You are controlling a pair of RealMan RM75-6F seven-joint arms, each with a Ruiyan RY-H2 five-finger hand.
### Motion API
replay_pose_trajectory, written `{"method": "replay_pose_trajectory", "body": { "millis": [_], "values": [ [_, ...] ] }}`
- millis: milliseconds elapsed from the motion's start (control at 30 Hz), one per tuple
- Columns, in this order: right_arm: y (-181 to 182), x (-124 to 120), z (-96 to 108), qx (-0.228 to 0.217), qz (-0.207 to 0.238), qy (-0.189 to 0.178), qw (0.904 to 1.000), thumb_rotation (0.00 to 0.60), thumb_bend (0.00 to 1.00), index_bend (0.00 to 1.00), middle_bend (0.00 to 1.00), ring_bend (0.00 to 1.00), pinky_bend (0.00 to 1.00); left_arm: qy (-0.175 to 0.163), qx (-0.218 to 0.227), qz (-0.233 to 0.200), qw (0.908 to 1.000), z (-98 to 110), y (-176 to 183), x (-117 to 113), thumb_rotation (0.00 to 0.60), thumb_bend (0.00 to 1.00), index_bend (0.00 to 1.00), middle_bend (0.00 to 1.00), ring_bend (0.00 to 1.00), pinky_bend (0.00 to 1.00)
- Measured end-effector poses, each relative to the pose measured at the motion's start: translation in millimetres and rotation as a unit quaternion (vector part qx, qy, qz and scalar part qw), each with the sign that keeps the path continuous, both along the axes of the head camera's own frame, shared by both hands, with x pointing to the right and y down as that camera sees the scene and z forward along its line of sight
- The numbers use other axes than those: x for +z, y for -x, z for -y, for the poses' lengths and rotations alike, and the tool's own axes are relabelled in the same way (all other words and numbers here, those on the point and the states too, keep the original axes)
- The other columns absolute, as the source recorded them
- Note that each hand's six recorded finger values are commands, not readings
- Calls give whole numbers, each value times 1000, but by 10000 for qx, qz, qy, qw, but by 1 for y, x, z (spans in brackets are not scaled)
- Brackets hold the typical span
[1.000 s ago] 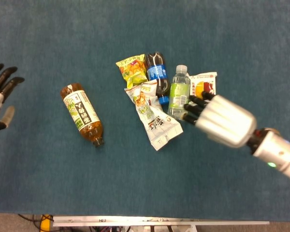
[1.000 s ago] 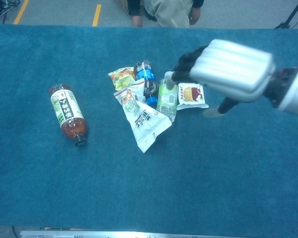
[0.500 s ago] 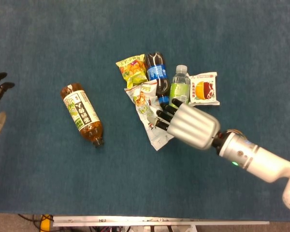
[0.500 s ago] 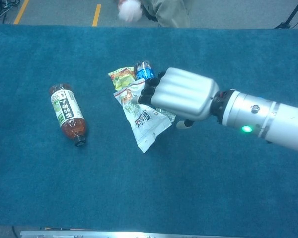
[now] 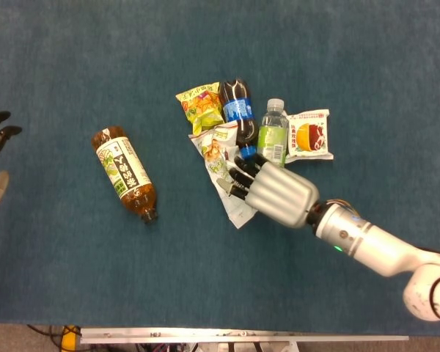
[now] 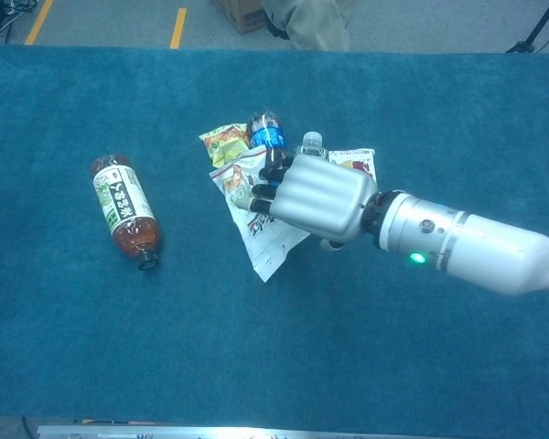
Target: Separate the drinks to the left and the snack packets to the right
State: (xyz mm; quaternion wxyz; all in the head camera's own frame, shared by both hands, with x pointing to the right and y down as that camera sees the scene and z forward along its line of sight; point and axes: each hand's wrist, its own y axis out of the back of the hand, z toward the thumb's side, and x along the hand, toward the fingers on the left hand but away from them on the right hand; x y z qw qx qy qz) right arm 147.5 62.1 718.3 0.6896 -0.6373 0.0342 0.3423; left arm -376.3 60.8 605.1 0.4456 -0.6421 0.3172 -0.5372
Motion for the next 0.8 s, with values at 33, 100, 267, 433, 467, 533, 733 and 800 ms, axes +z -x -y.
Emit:
{"method": "replay_pose_trajectory", "body": {
  "millis": [33,100,267,433,467,533,733,800],
  "values": [
    [3,2,0,11,-7,-18,10000,600,0,75,217,140,297,9,6,-12,10000,0,0,0,600,455,165,99,52,137],
    [7,5,0,30,-8,-58,10000,600,0,75,217,139,290,26,23,-43,10000,0,-1,0,600,455,165,98,52,131],
    [18,12,3,89,6,-261,9996,600,0,75,217,138,279,60,30,-75,9999,-1,0,0,600,456,165,98,52,131],
    [29,19,3,108,19,-433,9990,600,0,153,243,138,279,72,40,-108,9999,-2,1,-1,600,455,165,97,51,131],
    [31,21,3,103,19,-460,9989,600,0,180,255,141,279,72,46,-112,9999,-2,1,-1,600,455,165,97,51,131],
    [36,23,3,89,20,-519,9986,600,2,291,296,177,291,74,53,-120,9999,-2,1,-1,600,455,165,97,51,131],
    [43,32,5,108,29,-651,9978,600,42,526,427,346,457,77,56,-125,9999,-3,1,-2,600,455,165,96,51,131],
    [44,35,7,153,29,-638,9978,600,45,570,468,400,509,83,55,-121,9999,-4,1,-2,600,455,165,96,51,131]
  ]
}}
